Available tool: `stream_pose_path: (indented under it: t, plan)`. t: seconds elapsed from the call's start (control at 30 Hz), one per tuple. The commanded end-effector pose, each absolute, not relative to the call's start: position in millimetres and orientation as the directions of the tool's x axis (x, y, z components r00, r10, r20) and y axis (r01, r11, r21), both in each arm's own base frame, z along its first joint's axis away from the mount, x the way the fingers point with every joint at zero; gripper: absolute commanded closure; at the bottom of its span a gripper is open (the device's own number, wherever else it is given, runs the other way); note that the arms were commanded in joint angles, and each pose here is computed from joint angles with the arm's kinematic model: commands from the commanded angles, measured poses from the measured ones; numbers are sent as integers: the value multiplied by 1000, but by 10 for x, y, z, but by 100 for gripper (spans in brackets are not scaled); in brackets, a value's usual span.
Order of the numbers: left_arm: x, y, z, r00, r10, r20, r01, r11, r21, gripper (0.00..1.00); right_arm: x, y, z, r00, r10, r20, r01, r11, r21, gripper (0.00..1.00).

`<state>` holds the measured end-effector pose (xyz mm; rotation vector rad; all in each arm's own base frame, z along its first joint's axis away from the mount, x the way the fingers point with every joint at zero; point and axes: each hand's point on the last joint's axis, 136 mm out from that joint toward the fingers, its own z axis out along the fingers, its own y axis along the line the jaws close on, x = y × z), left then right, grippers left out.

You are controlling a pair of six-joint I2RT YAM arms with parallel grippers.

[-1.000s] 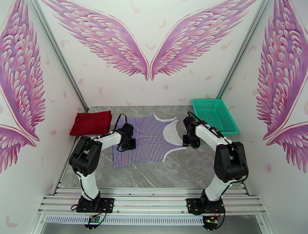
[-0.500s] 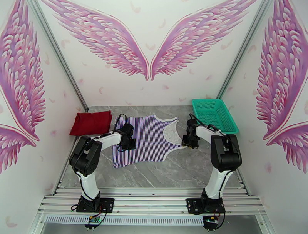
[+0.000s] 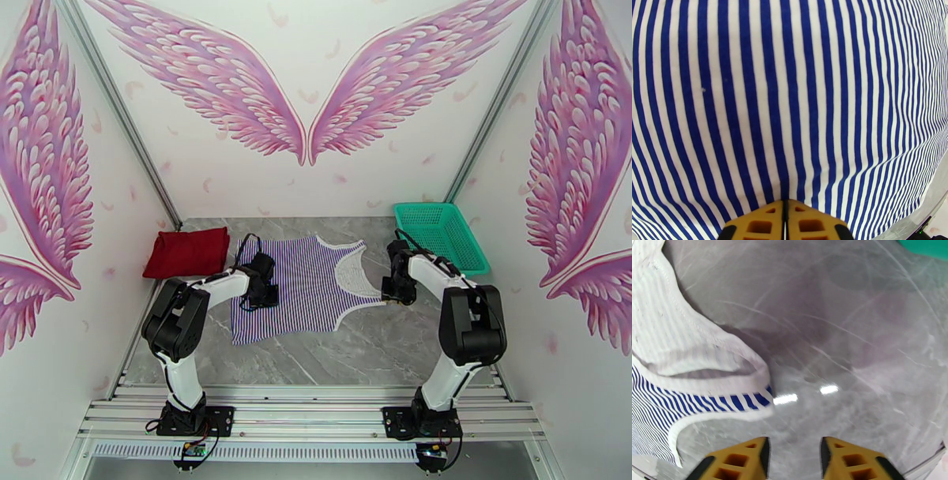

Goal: Fold and stack the mixed laundry pile

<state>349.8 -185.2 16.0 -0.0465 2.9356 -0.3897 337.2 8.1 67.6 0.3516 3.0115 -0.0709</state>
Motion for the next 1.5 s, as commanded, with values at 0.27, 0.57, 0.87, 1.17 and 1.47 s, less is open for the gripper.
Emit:
stream_pose_path:
  t: [0.27,0.57,0.87,1.17,1.47]
  plan:
    - [3355,-1736,805,-977,-17,-215,36,969,-245,67,3455,1288,1094,-966,79,-246,18,970,242,48]
    - [2803,-1383,479,-987,-90,-130,-62,977,-205,67,3127,2363,644,-976,-160,-150,-196,942,271,60]
    - [2320,-1012,154,-972,-224,-71,-205,957,-205,68,2531,2221,17,-979,-203,22,-197,967,161,64]
    - [2199,-925,424,-965,-256,-64,-234,941,-245,57,2291,1991,248,-982,-184,34,-180,979,98,62]
    - [2004,-728,447,-878,-478,0,-466,857,-220,45,2237,2070,641,-999,-32,37,-23,972,234,51]
